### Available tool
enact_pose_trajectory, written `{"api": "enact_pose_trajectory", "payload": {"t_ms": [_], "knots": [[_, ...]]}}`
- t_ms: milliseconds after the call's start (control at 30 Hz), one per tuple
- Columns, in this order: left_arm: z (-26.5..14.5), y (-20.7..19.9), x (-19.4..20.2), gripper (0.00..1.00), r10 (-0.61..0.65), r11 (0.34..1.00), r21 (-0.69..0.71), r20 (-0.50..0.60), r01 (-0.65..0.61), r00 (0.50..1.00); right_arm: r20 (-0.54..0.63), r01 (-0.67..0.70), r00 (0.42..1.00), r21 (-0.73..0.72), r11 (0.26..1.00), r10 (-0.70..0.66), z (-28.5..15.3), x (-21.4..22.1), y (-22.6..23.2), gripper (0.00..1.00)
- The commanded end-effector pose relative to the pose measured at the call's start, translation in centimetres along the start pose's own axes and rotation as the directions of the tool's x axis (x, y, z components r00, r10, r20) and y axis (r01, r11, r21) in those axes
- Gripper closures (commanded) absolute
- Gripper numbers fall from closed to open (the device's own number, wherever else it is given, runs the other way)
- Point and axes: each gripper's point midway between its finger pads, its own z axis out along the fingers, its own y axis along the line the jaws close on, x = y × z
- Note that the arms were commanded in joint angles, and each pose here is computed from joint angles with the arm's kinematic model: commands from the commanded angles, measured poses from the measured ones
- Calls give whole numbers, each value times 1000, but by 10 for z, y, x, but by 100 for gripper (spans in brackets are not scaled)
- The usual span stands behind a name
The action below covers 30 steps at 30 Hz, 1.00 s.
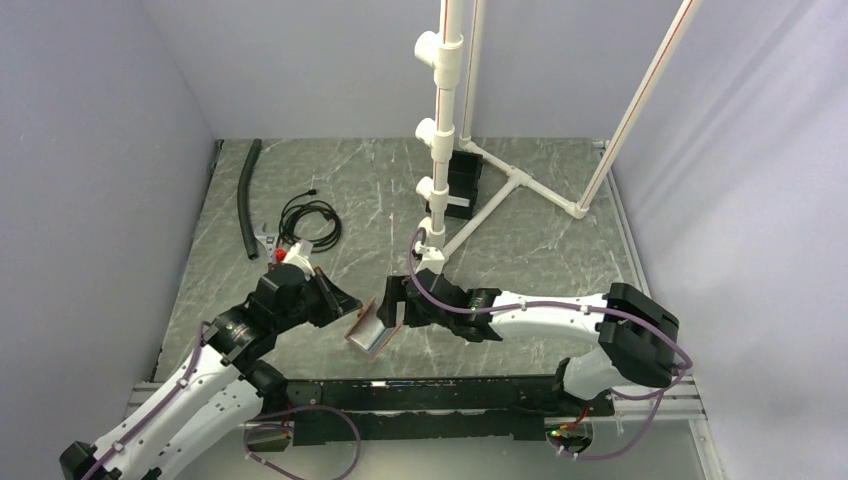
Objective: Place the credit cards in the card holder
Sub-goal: Open the card holder at the center of the board.
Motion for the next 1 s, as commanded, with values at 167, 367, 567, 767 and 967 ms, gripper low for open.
{"api": "enact_pose_trajectory", "payload": {"t_ms": [167, 367, 567, 767, 967], "knots": [[-3, 20, -8, 100, -59, 986, -154, 45, 66, 997, -75, -33, 997, -46, 998, 30, -1, 19, 2, 23], [-14, 84, -27, 100, -1, 864, -498, 150, 76, 989, -152, -33, 988, -179, 983, 5, 10, 26, 22, 40], [0, 112, -32, 100, 26, 759, -650, 68, 25, 997, -220, -44, 975, -230, 972, -8, 21, 39, 35, 42], [21, 132, -26, 100, -107, 776, -622, 32, 103, 994, -248, -92, 968, -252, 963, 27, 27, 39, 39, 32], [23, 156, 4, 100, -244, 716, -674, 6, 184, 970, -271, -193, 954, -238, 952, 126, 36, 30, 31, 32]]}}
